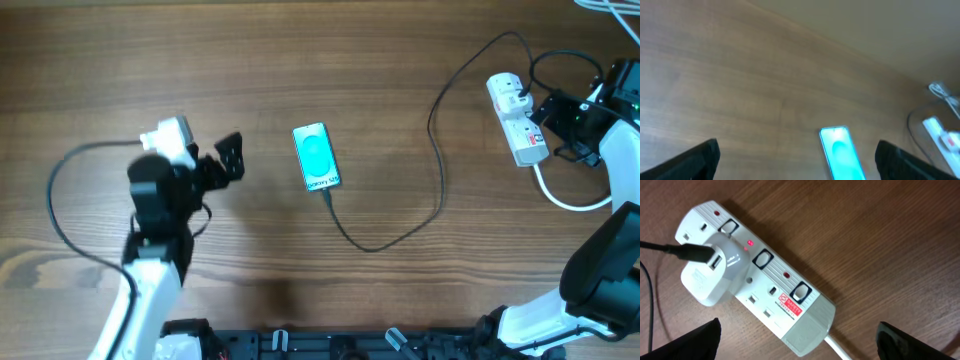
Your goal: Plug charger to phone and switch on socket
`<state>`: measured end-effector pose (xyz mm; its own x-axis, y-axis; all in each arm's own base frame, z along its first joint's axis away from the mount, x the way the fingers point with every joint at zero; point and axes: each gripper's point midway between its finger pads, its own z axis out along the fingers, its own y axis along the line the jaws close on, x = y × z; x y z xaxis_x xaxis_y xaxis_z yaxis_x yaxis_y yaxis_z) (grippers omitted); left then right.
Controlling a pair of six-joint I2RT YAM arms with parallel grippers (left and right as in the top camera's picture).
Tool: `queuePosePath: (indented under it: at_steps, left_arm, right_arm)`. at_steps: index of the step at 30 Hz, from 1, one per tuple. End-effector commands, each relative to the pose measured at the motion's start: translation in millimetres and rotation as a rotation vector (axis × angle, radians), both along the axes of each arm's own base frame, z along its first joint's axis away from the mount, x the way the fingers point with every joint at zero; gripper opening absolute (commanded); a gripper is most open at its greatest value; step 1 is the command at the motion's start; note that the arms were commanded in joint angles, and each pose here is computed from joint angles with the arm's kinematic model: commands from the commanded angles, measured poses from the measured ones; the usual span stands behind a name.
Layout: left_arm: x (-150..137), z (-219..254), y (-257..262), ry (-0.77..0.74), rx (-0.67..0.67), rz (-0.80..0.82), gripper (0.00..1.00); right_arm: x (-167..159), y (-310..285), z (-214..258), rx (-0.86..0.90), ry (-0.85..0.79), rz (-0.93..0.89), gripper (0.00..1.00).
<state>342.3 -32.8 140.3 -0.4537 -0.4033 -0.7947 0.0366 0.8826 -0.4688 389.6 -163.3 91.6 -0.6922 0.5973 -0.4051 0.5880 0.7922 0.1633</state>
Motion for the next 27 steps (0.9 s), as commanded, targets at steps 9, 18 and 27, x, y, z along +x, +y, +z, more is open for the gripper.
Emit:
queuePosePath:
  at_steps: [9,18,27]
  left_arm:
    - [-55,-8,-3,-0.192,-0.002,0.007,1.00]
    - [-74,-13,10,-0.204,0.023,0.081,1.00]
    - [-96,17,28,-0.336,0.061,0.191,1.00]
  right_arm:
    - [2,2,1,0.001,-0.005,0.009,1.00]
    - [2,2,1,0.001,-0.005,0.009,1.00]
    - [2,2,1,0.001,-0.005,0.009,1.00]
